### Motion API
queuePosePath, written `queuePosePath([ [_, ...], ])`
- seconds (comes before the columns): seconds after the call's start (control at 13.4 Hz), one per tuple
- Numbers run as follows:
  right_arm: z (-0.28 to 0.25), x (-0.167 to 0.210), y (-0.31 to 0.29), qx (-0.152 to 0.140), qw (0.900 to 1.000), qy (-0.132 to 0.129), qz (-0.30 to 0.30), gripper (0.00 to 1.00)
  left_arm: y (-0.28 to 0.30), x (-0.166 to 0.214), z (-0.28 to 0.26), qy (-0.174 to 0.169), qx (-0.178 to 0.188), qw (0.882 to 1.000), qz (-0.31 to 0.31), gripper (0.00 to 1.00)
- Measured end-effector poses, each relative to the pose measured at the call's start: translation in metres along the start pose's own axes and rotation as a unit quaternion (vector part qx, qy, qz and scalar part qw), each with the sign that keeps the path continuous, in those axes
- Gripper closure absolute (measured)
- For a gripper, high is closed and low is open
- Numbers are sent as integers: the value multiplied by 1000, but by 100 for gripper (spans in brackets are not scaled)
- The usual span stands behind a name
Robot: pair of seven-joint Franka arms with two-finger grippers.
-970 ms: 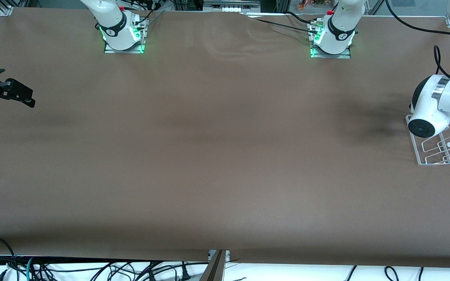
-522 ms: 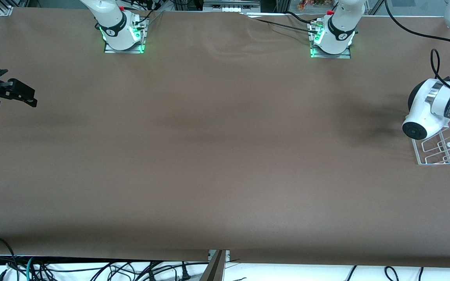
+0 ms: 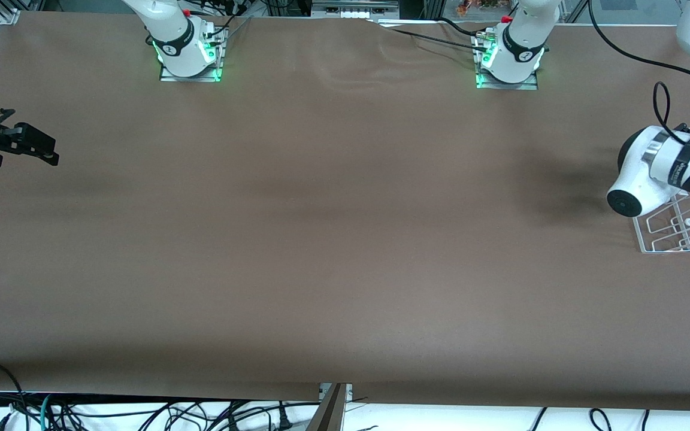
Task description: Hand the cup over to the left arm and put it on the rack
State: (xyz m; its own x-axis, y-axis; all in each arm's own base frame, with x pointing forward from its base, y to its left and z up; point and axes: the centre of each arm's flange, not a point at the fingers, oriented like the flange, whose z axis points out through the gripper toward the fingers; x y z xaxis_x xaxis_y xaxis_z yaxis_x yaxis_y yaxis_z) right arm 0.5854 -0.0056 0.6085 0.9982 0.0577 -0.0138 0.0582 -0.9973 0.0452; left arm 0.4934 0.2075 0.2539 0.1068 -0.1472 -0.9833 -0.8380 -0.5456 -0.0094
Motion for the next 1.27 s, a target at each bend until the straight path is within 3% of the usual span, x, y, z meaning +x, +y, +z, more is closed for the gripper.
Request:
queuePosePath([
  [0.45,0,0,0,0,1000,0,0,0,6,18,-7,-27,10,1000,-3,26],
  [0.67,0,0,0,0,1000,0,0,0,5,14,-14,-32,12,999,-8,2],
  [0.97,0,0,0,0,1000,0,0,0,-7,-2,-26,-21,15,999,-25,0],
  [1.12,0,0,0,0,1000,0,0,0,-23,-32,-50,27,-11,999,-26,0],
  [1.27,0,0,0,0,1000,0,0,0,-44,-94,-84,136,-78,987,-44,0],
])
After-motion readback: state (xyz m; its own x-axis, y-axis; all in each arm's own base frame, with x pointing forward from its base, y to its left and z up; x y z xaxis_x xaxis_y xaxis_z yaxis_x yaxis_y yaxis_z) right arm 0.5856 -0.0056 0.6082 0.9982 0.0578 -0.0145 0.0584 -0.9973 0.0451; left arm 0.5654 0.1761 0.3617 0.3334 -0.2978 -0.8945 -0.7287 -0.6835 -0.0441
